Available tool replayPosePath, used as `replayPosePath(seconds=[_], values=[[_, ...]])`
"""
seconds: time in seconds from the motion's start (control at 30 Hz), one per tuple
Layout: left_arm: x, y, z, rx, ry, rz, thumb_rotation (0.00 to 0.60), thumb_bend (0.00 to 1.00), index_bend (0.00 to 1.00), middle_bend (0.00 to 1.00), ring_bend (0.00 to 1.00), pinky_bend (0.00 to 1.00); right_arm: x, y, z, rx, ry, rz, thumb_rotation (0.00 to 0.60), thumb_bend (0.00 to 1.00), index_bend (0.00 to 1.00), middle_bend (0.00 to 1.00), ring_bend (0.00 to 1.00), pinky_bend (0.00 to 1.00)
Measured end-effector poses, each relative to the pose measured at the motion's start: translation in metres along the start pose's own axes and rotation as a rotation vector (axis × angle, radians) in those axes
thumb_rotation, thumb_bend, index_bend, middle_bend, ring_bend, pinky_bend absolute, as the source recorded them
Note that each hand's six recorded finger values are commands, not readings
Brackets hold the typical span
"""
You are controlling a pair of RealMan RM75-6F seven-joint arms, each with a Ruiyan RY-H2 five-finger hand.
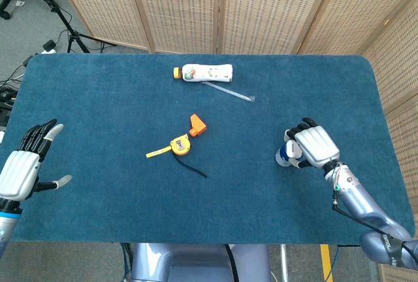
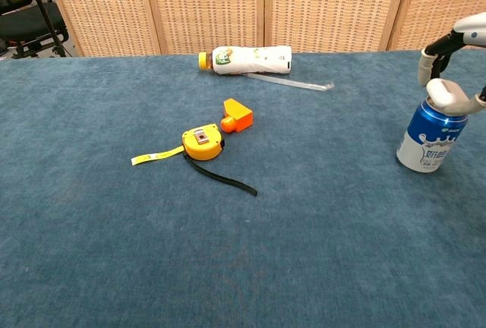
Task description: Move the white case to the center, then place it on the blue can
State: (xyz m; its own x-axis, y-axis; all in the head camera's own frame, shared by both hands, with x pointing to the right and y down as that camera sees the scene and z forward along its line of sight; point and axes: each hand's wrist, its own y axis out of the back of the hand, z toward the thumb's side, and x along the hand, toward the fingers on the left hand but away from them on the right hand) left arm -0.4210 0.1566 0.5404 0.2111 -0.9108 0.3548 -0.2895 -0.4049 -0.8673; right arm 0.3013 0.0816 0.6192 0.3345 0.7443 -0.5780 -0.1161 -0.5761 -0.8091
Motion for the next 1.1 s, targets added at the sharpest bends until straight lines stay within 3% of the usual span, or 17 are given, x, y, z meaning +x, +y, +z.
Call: replayPosePath(seconds=[0.57, 0.9, 1.1], values=[[0.0, 0.0011, 0.0002, -0.001, -0.002, 0.001, 0.6, 0.0, 0.0, 0.0, 0.0, 0.0, -0.0018, -0.0041, -0.0024, 0.02, -0.019, 0.029, 0.6, 0.54, 0.4, 0.26, 0.25, 0.14], [-0.0003, 0.0014, 0.0005, -0.007, -0.004, -0.001, 0.6, 0.0, 0.0, 0.0, 0.0, 0.0, -0.0007, -0.0025, -0.0049, 0.035, -0.035, 0.039, 0.6, 0.52, 0.28, 0.21, 0.24, 0.14], [-0.0003, 0.0019, 0.0004, -0.007, -0.004, 0.0, 0.6, 0.0, 0.0, 0.0, 0.0, 0.0, 0.0005, -0.0028, -0.0051, 0.038, -0.044, 0.049, 0.6, 0.52, 0.28, 0.2, 0.23, 0.14]])
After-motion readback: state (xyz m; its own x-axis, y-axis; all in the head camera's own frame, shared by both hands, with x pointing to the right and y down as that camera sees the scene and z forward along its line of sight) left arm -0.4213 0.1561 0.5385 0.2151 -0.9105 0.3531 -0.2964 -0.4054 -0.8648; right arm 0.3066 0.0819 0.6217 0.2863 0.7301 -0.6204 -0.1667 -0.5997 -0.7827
